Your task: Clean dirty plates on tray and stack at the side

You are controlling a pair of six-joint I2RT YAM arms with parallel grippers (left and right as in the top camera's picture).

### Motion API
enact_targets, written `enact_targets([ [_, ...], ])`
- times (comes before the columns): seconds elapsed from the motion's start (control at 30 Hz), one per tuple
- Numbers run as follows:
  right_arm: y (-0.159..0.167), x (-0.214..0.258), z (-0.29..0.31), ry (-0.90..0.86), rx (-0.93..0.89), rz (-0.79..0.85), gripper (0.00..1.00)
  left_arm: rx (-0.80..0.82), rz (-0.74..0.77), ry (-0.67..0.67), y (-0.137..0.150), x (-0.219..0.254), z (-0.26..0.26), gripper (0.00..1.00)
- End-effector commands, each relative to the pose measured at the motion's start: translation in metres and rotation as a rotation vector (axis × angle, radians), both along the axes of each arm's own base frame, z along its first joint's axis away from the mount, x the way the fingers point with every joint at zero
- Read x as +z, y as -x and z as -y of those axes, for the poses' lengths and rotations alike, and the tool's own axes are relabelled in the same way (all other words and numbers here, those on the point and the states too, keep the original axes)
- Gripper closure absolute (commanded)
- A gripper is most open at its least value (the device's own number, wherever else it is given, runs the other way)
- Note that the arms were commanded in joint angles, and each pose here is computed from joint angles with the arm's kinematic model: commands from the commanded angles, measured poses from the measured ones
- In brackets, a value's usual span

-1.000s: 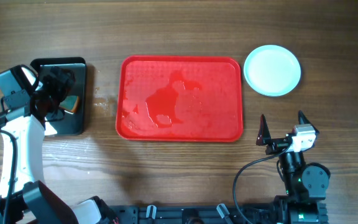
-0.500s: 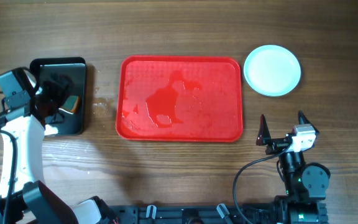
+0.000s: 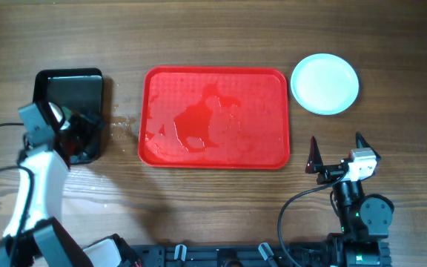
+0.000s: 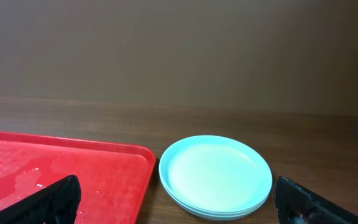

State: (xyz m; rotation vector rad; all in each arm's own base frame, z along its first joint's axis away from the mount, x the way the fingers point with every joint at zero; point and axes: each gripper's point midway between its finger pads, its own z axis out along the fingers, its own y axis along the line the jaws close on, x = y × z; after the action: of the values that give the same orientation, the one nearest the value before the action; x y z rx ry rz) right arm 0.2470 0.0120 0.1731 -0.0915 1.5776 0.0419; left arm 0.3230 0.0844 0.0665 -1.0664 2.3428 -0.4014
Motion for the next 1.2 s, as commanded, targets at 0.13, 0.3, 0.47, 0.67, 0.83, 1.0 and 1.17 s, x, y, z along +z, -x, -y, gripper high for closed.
enact_targets([
  [0.13,0.001,0.003,0.004,0.018,-0.021,0.018,0.0,-0.219,0.276,-0.04,-0.004,0.023,0.054,0.0],
  [0.3,0.001,0.004,0.004,0.018,-0.021,0.018,0.0,-0.257,0.403,-0.107,0.01,0.035,0.064,0.0],
  [0.47,0.001,0.003,0.004,0.018,-0.021,0.018,0.0,-0.259,0.472,-0.138,0.022,0.036,0.067,0.0],
  [0.67,0.001,0.004,0.004,0.018,-0.021,0.018,0.0,-0.347,0.573,-0.287,0.042,0.044,0.073,0.0],
  [0.83,0.001,0.003,0.004,0.018,-0.021,0.018,0.0,-0.397,0.671,-0.408,0.057,0.045,0.077,0.0],
  [1.0,0.001,0.003,0.004,0.018,-0.021,0.018,0.0,-0.39,0.738,-0.444,0.063,0.051,0.079,0.0],
  [1.17,0.001,0.003,0.004,0.018,-0.021,0.018,0.0,-0.333,0.732,-0.497,0.067,0.055,0.069,0.0],
])
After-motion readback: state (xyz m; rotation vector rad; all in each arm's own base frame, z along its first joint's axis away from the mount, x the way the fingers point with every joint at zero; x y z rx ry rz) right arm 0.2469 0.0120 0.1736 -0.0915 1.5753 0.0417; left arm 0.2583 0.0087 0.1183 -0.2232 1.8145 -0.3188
